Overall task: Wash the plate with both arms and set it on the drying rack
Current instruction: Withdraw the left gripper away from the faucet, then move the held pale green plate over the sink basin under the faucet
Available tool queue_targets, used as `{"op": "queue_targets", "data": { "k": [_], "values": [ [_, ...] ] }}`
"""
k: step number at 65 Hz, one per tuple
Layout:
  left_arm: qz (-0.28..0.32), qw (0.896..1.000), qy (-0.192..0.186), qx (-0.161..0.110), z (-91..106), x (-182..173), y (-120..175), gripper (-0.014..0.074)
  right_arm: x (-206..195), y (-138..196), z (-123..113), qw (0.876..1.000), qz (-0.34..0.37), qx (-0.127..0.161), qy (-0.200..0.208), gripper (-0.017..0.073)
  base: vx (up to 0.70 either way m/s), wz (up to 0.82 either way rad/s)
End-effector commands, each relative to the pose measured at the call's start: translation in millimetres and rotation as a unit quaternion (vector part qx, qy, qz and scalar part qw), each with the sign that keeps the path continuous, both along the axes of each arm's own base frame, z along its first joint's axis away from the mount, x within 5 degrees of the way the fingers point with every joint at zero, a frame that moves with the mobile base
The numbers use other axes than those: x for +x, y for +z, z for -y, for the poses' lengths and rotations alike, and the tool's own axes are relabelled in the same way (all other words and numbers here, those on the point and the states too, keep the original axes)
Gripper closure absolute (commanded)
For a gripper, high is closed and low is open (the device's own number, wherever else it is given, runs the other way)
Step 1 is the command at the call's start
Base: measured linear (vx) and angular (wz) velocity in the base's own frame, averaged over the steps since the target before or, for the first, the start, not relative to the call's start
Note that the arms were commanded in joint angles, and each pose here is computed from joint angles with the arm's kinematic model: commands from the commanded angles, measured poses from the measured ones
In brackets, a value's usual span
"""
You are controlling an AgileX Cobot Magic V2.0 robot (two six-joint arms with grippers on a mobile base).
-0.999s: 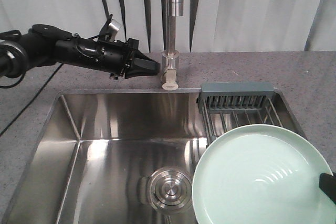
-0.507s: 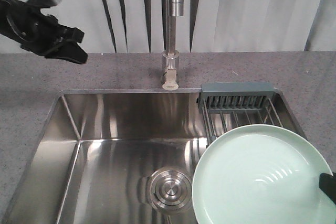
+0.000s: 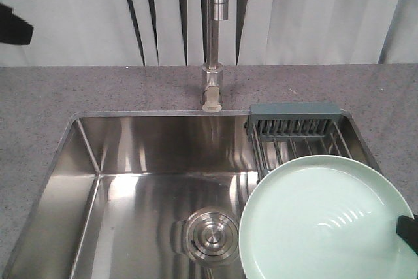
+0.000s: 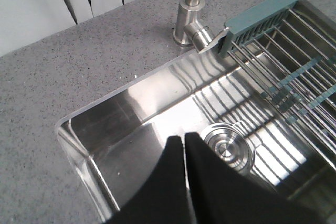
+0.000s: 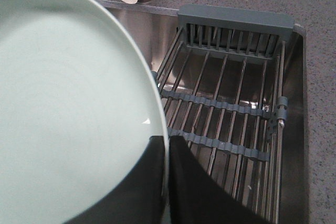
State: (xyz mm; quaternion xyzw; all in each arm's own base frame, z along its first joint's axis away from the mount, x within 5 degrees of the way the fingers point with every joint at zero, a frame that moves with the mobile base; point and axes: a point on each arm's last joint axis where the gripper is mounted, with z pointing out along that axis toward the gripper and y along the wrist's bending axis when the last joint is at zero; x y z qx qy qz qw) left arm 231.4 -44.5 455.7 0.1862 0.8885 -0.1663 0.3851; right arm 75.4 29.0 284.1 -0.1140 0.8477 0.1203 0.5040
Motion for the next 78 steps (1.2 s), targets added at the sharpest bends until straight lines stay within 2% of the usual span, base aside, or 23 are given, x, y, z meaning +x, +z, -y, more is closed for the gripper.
{"op": "queue_targets", "data": {
  "k": [1,7,23,38,41,45,61,68,78],
  "values": [
    [0.068,0.997,0.02,-0.022,-1.3,-37.0,2.2,0.0601,3.3,13.4,1.4,0.999,0.039,0.013,-0.016,0.0561,0.0,0.0],
    [0.097,0.994,0.039,-0.028,-4.2,-67.6,-15.3,0.0601,3.2,13.3,1.4,0.999,0.039,0.013,-0.016,0.0561,0.0,0.0],
    [0.13,0.987,0.085,-0.043,-11.2,-134.1,-101.6,0.0601,3.1,13.3,1.1,0.999,0.038,0.015,-0.015,0.0561,0.0,0.0],
    [0.124,0.985,0.106,-0.052,-13.8,-159.7,-169.0,0.0601,3.3,14.0,0.7,0.999,0.04,0.021,-0.016,0.0561,0.0,0.0],
    [0.146,0.98,0.121,-0.067,-15.2,-159.4,-171.9,0.0601,3.6,14.5,1.1,0.999,0.043,0.021,-0.018,0.0561,0.0,0.0],
    [0.162,0.975,0.13,-0.074,-16.3,-159.6,-171.5,0.0601,3.9,15.1,1.2,0.998,0.046,0.024,-0.02,0.0561,0.0,0.0],
    [0.163,0.975,0.131,-0.071,-16.6,-159.3,-171.5,0.0601,3.4,19.3,-0.7,0.998,0.047,0.037,-0.014,0.0561,0.0,0.0],
    [0.163,0.975,0.131,-0.071,-16.6,-159.3,-171.5,0.0601,7.1,39.6,-1.6,0.998,0.053,0.034,-0.004,0.0561,0.0,0.0],
    [0.163,0.975,0.131,-0.071,-16.6,-159.3,-171.5,0.0601,29.7,70.1,-4.2,0.999,0.011,0.028,0.031,0.0561,0.0,0.0]
  ]
}}
